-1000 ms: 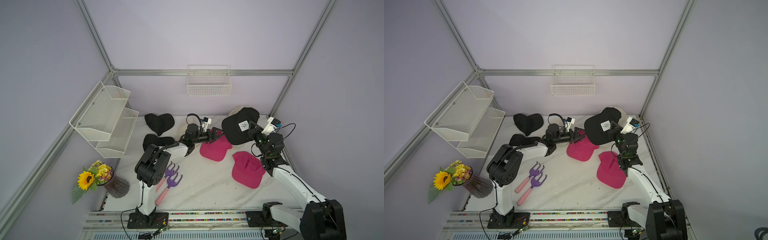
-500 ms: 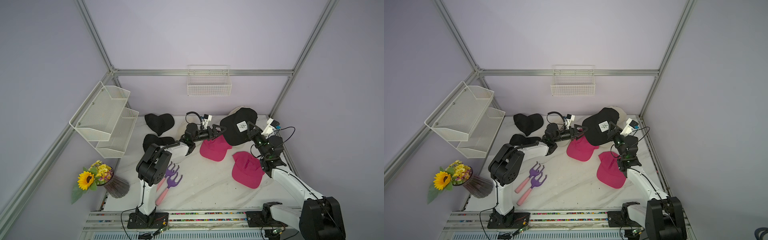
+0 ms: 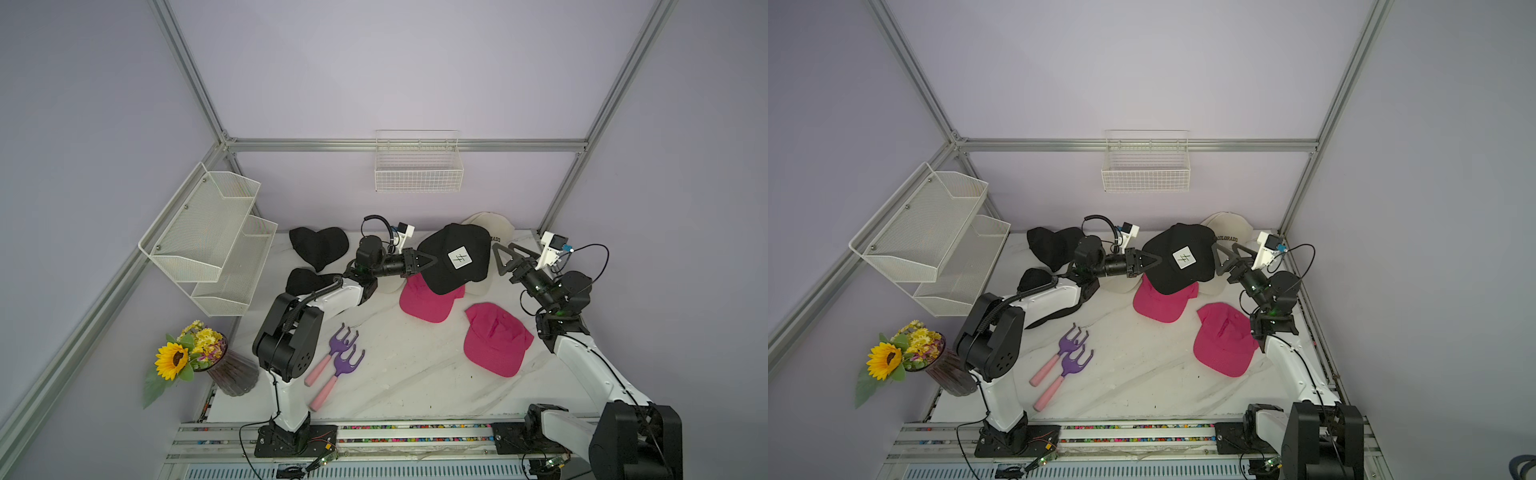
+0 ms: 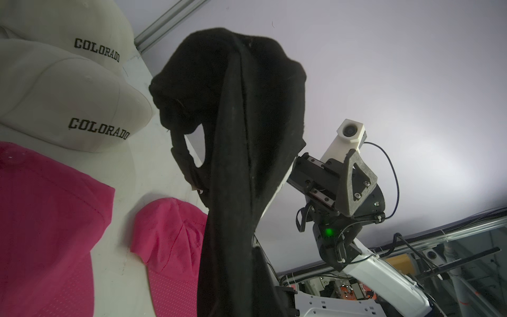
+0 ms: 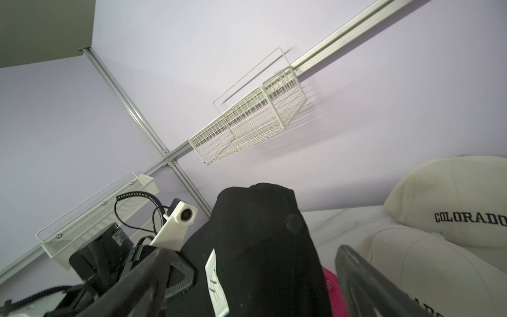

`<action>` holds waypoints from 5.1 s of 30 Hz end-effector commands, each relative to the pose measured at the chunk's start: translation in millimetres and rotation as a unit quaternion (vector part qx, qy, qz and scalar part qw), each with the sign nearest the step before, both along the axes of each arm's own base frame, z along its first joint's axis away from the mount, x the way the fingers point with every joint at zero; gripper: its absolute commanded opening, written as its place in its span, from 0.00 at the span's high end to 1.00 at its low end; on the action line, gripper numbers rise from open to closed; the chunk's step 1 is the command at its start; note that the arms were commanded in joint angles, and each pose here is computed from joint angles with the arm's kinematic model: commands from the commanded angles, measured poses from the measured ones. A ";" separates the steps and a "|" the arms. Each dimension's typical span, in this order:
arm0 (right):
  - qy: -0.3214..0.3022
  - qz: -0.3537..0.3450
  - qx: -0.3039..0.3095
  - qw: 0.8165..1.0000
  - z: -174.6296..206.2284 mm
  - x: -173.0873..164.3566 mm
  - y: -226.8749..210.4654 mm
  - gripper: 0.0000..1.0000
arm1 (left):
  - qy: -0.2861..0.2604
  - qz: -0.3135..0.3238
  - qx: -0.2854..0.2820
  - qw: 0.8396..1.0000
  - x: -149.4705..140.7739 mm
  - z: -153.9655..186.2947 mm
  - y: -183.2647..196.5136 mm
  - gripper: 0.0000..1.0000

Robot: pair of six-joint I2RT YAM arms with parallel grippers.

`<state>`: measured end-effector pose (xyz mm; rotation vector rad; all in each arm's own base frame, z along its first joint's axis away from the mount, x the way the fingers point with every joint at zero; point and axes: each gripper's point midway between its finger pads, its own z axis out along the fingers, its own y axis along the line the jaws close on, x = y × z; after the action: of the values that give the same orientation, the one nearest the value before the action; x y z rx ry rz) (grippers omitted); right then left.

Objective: Stack the baseball caps by color
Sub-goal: Move the baseball cap to the center of the board, then place the baseball cap at the center of the board.

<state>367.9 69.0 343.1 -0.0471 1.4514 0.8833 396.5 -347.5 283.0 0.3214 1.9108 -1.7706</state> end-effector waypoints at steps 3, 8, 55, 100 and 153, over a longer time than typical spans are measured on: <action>-0.036 0.118 -0.074 0.990 7.2 -18.9 32.8 0.03 | -0.080 -0.050 0.014 0.995 -33.2 50.5 16.5 1.00; -0.036 0.135 -0.080 0.987 4.9 -15.6 35.9 0.03 | -0.085 -0.072 0.018 0.994 -42.4 62.1 19.4 0.98; -0.157 0.266 -0.119 0.944 49.1 -79.9 83.6 1.00 | -0.013 0.112 0.289 0.951 18.4 -64.2 78.5 0.92; 0.052 0.327 -0.559 0.760 -269.0 66.6 231.8 1.00 | 0.071 0.276 0.366 0.886 -67.2 -119.5 175.4 0.00; -0.042 -0.101 -0.291 0.950 -37.7 78.8 152.9 0.03 | 0.107 0.230 0.368 0.894 -30.8 -152.2 147.9 0.00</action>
<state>438.4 250.7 277.5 -0.8402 1.5458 0.1092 354.6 -195.0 119.9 -0.1302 2.5442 -0.7398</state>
